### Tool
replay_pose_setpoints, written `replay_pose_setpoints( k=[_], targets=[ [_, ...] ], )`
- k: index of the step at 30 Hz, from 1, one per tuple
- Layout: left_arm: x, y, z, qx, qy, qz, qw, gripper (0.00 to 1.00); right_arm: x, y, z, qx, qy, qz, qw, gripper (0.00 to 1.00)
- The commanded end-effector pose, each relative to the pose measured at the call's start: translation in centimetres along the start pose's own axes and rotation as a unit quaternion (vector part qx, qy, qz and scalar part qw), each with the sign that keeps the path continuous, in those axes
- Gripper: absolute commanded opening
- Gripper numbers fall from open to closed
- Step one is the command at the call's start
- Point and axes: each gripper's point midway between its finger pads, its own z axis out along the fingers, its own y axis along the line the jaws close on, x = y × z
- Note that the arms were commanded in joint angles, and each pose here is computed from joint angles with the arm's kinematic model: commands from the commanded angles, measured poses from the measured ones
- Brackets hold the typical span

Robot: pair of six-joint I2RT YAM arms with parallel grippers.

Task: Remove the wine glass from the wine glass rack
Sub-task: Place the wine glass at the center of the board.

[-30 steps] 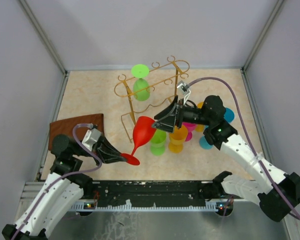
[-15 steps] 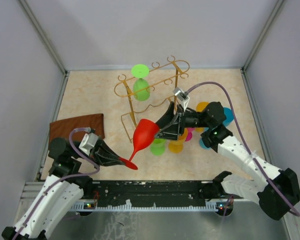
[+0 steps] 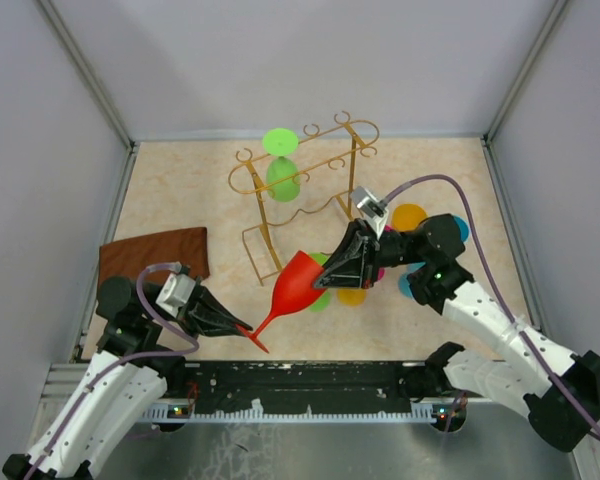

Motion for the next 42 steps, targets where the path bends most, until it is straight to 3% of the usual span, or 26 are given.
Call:
replay_pose_setpoints(
  k=[1,10,18,34,42],
  targets=[
    [-0.4,1.9,0.0,-0.051,-0.018,0.001,0.999,0.00,-0.6,1.1,0.3,-0.007,0.001,-0.042,0.999,0.00],
    [-0.5,2.2,-0.1,-0.063,-0.020,-0.001,0.998,0.04,-1.0,0.4,0.3,0.014,-0.010,-0.045,0.999,0.00],
    [-1.1,3.8,-0.4,-0.117,-0.035,0.008,0.992,0.21,-1.3,-0.5,0.0,0.053,-0.023,-0.057,0.997,0.00],
    [-0.7,3.9,-0.6,-0.126,-0.028,0.011,0.992,0.45,-1.2,-1.1,-0.2,0.079,-0.018,-0.058,0.995,0.00],
    [-1.3,4.2,-1.1,-0.157,-0.017,0.043,0.987,0.63,-0.8,-2.0,-0.6,0.111,-0.012,-0.058,0.992,0.00]
  ],
)
